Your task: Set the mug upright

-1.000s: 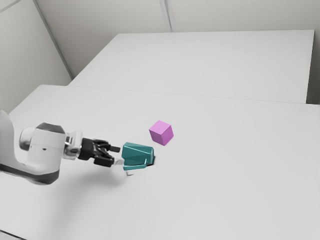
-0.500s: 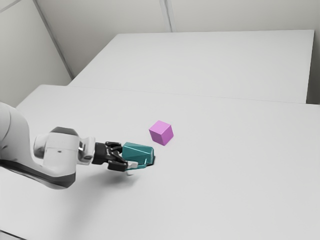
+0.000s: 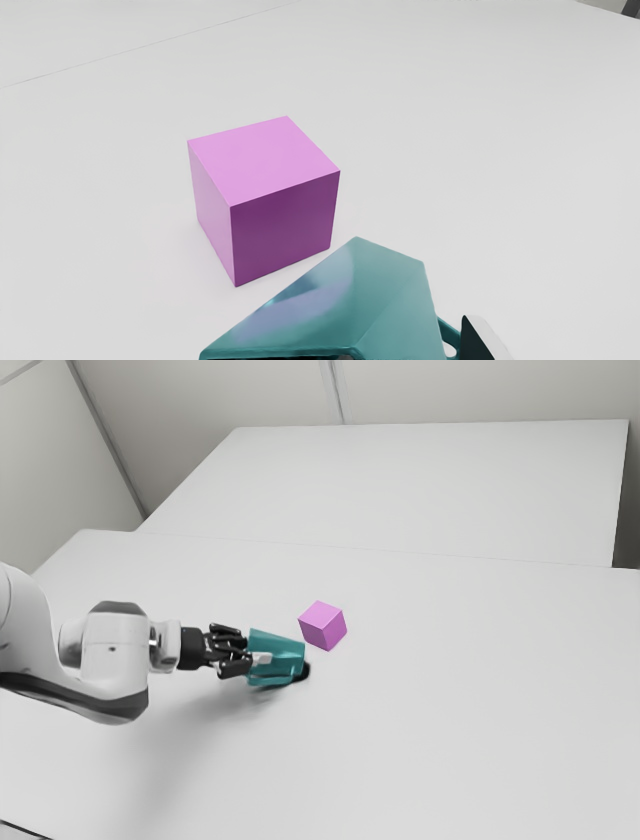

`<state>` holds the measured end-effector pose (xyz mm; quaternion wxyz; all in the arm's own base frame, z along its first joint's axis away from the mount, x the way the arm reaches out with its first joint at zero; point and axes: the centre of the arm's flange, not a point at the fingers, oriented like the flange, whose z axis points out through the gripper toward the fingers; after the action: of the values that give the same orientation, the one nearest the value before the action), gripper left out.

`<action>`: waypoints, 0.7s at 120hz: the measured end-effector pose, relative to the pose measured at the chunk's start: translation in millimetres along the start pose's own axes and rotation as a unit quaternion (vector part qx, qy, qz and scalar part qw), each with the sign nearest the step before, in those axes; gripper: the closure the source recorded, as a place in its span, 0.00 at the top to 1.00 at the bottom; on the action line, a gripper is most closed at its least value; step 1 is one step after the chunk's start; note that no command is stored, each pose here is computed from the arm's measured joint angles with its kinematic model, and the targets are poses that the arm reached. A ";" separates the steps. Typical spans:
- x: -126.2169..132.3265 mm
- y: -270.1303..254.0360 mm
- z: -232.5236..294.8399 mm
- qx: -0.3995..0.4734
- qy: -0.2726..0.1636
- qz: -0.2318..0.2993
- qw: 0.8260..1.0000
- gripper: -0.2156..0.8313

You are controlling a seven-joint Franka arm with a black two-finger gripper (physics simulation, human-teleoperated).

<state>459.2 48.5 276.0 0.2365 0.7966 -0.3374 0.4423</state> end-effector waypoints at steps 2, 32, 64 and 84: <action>0.8 -0.4 0.1 0.000 0.001 0.001 1.000 0.31; 15.6 0.3 5.7 0.000 0.011 0.017 1.000 0.11; 33.5 9.3 10.5 -0.001 0.018 0.035 0.999 0.06; 68.7 25.4 8.6 -0.010 -0.007 0.064 0.998 0.05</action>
<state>471.1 3.4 333.1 0.2134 0.7743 -0.3938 0.4470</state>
